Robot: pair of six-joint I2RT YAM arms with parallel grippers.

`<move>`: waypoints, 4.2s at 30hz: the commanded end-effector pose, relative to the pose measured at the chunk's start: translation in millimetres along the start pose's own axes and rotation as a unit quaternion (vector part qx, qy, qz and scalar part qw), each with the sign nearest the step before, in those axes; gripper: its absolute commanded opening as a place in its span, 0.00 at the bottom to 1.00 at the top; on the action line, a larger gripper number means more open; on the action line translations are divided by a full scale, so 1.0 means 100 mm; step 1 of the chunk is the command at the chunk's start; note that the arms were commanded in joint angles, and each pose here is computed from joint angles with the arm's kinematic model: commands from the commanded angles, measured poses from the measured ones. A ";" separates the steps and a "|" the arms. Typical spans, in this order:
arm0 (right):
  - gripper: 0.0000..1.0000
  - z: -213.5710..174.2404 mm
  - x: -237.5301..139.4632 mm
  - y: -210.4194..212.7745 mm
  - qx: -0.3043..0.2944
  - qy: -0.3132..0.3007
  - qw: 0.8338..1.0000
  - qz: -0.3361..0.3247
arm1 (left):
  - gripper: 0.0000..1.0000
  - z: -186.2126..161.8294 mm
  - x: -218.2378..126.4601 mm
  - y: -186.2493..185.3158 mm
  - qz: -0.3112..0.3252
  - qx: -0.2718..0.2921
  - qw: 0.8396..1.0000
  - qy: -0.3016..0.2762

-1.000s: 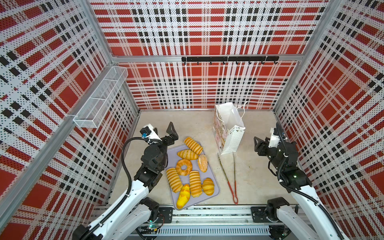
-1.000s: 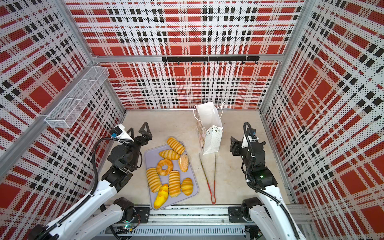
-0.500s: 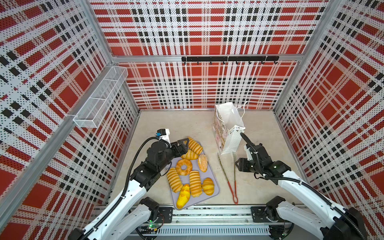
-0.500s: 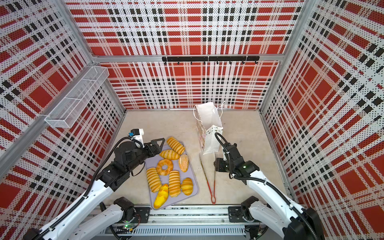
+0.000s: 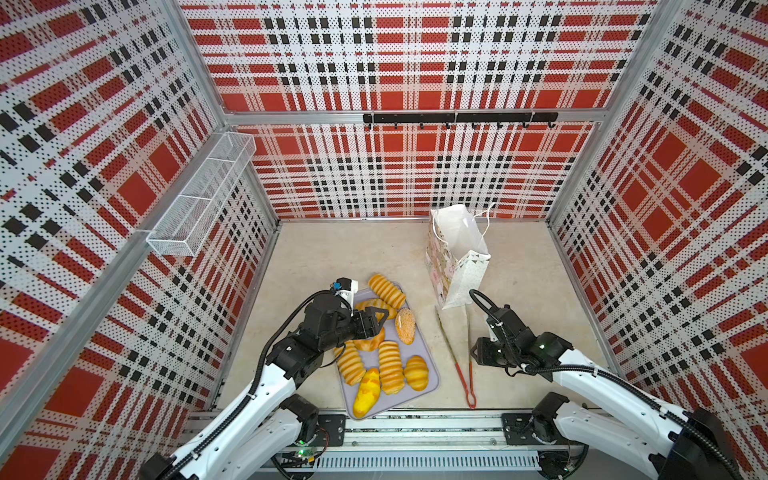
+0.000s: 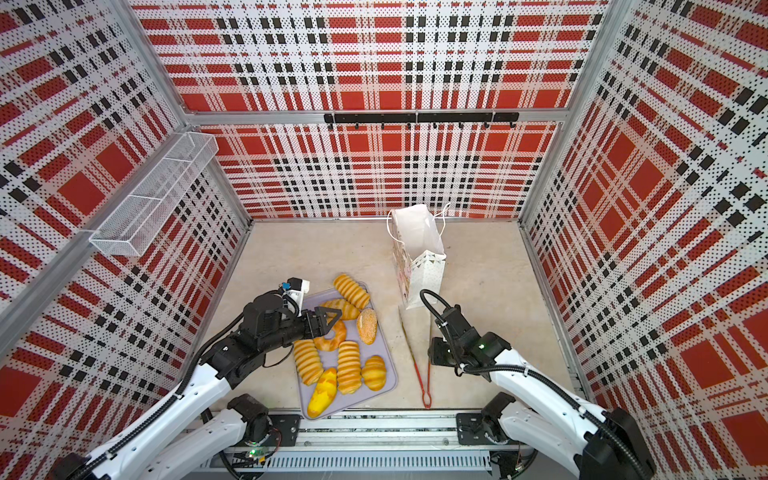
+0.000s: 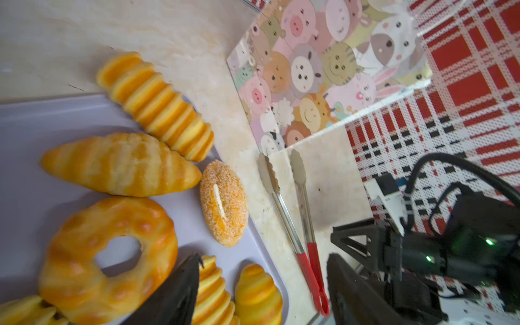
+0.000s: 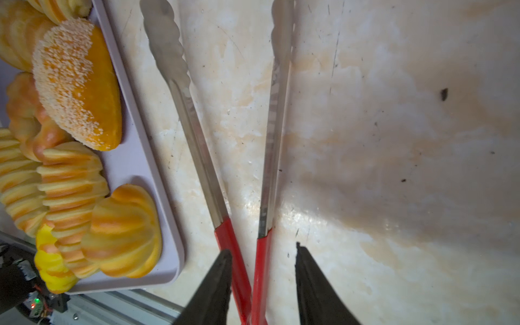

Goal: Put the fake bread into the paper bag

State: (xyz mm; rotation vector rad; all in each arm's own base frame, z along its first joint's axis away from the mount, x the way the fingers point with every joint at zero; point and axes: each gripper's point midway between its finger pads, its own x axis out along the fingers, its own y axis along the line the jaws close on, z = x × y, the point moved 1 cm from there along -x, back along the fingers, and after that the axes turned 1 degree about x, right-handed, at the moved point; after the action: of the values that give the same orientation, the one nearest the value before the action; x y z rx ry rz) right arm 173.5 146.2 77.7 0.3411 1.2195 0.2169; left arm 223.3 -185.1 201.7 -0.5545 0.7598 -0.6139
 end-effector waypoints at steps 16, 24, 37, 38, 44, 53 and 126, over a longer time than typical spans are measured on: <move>0.21 0.02 0.44 0.09 -0.004 0.019 0.998 -0.063 | 0.70 -0.14 0.04 -0.33 -0.104 0.034 0.993 0.048; 0.15 0.05 0.54 0.07 0.006 0.015 0.997 -0.073 | 0.70 -0.05 0.03 -0.38 -0.105 0.040 0.993 0.034; 0.00 0.56 0.01 0.75 -0.073 -0.080 0.993 0.054 | 0.68 0.62 -0.27 -0.84 -0.119 0.081 0.988 -0.060; 0.00 0.62 -0.08 0.95 -0.096 -0.090 0.987 0.094 | 0.70 0.69 -0.31 -0.88 -0.119 0.086 0.986 -0.073; 0.00 1.01 -0.54 1.59 -0.173 -0.163 0.953 0.190 | 0.68 1.11 -0.49 -1.07 -0.142 0.098 0.974 -0.145; 0.00 1.44 -0.83 2.13 -0.239 -0.233 0.913 0.237 | 0.67 1.47 -0.52 -1.11 -0.177 0.110 0.962 -0.178; 0.93 1.70 -1.88 2.47 -0.386 -0.411 0.773 0.292 | 0.09 2.23 -0.97 -1.73 -0.164 0.236 0.891 -0.350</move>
State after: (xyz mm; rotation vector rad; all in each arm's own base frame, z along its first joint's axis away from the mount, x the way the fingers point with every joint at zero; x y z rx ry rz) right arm 301.4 289.4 378.1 0.1445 0.1478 0.8725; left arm 296.6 -193.9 457.9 -0.3663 -0.0938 -0.7817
